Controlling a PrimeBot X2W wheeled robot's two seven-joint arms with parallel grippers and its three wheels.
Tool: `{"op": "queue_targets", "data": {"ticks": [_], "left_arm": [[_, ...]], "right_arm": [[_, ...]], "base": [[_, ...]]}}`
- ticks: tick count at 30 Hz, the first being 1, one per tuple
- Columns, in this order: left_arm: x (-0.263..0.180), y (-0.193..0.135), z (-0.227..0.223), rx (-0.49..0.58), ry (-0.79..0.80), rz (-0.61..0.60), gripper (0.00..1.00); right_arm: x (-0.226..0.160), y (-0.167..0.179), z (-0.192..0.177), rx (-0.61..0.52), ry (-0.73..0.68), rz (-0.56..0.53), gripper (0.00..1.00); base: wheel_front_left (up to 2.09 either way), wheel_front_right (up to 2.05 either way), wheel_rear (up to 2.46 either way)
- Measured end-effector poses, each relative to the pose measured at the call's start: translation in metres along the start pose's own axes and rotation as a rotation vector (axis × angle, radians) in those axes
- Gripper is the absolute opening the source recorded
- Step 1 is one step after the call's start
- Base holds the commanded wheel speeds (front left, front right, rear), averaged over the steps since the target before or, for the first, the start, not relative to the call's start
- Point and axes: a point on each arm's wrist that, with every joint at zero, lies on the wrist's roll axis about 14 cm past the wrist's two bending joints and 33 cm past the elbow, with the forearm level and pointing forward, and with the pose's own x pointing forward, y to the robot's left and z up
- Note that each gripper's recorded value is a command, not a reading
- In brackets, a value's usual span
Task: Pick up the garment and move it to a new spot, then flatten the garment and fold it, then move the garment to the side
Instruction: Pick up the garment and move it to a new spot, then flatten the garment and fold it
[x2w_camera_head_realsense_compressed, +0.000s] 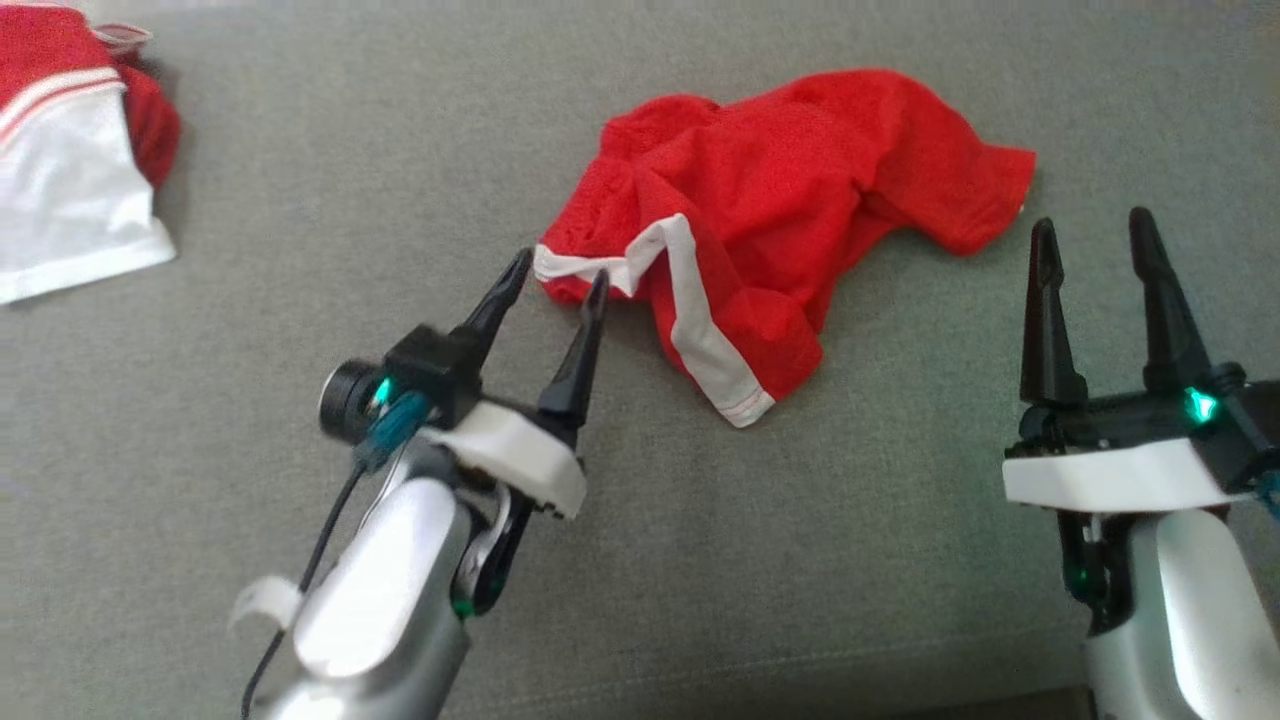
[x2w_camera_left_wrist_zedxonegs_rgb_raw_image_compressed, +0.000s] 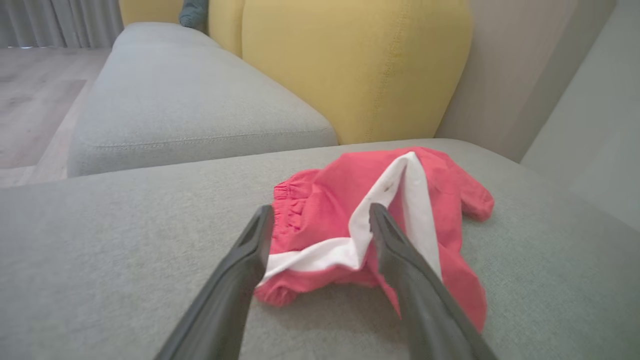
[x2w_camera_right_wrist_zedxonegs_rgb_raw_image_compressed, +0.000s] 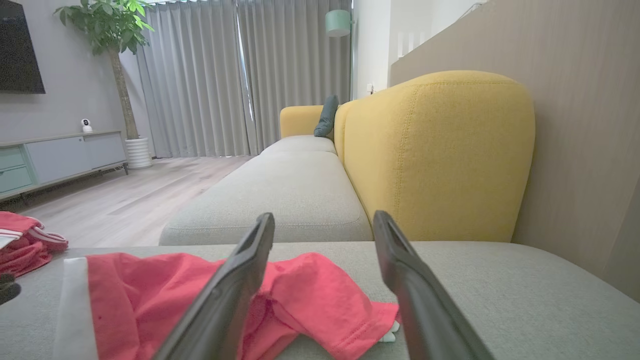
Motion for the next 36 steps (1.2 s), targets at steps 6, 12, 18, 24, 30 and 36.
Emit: {"op": "queue_targets", "data": {"ticks": [6,12,18,24,30,36], "left_arm": [[-0.034,0.021,0.015,-0.022,-0.046,0.116,1.0],[-0.073,0.045,0.025,-0.018,-0.079,0.248,1.0],[-0.101,0.066,0.041,0.003,-0.128,0.363,1.0],[-0.123,0.071,0.037,0.007,-0.119,0.418,1.0],[-0.131,0.074,0.035,0.004,-0.115,0.443,1.0],[-0.132,0.075,0.036,0.004,-0.119,0.447,1.0]], "right_arm": [[-0.016,0.008,-0.004,0.012,0.025,0.017,1.0],[-0.026,0.022,-0.005,0.028,0.036,0.053,1.0],[-0.03,0.036,-0.007,0.058,0.044,0.088,1.0],[-0.032,0.047,-0.009,0.08,0.054,0.116,1.0],[-0.034,0.053,-0.014,0.092,0.071,0.131,1.0],[-0.038,0.053,-0.023,0.093,0.098,0.131,1.0]], "base": [[0.0,0.0,0.0],[0.0,0.0,0.0],[0.0,0.0,0.0],[0.0,0.0,0.0],[0.0,0.0,0.0],[0.0,0.0,0.0]]}}
